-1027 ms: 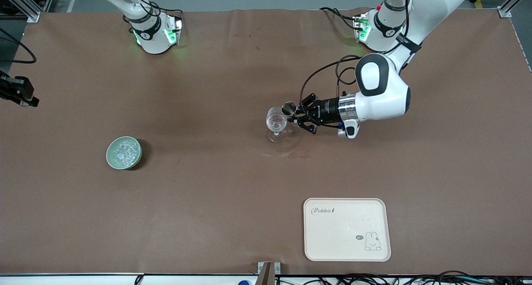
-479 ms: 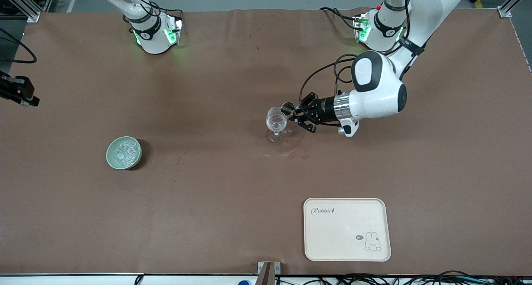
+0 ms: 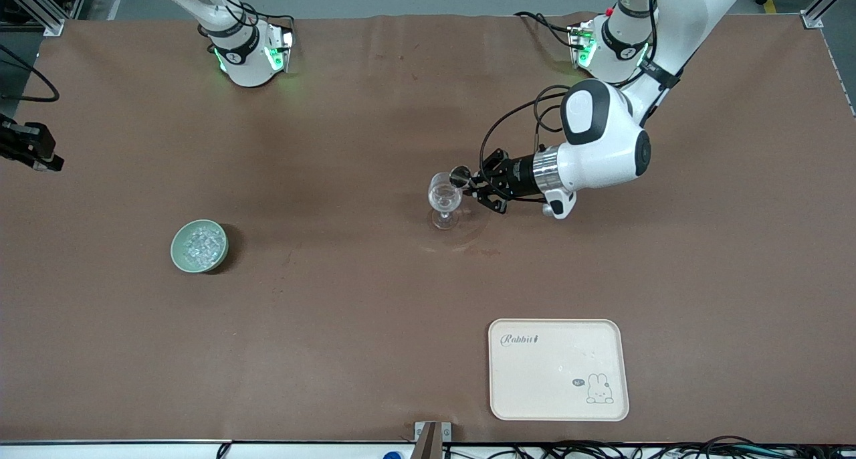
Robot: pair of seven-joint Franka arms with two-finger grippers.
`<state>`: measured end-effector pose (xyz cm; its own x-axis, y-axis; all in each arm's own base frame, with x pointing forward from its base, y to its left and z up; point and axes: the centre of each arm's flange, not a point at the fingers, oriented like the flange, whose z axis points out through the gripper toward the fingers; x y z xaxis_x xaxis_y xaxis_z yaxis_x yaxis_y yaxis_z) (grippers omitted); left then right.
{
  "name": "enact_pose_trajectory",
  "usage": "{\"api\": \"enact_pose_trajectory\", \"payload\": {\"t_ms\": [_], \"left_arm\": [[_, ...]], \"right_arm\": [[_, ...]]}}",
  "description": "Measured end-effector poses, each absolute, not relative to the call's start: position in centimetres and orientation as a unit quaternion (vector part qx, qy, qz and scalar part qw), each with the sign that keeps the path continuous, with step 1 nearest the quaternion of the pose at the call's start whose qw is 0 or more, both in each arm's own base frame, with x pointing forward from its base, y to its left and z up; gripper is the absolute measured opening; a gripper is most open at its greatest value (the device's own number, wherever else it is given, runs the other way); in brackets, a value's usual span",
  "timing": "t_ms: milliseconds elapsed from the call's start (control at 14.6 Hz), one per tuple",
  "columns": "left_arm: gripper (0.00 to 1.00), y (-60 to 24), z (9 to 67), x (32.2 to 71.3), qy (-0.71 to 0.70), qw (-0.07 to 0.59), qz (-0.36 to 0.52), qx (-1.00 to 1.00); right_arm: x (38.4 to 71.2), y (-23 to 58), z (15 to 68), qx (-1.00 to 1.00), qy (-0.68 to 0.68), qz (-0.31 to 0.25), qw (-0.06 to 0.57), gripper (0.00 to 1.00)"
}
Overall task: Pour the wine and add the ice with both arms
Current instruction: 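Tilt the jigger with the left gripper to pour into the wine glass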
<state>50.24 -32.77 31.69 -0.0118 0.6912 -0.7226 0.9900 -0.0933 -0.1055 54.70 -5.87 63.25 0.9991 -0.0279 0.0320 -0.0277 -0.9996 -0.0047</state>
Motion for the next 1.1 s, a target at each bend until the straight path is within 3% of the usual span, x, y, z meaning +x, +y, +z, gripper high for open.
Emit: {"api": "enact_pose_trajectory", "payload": {"t_ms": [1095], "left_arm": [[0.21,-35.7,32.9,49.4,0.646,0.17,-0.26,0.697]], "right_arm": [[54.7,-5.9,63.0,-1.0,0.014,-0.013,0.002,0.25]]}}
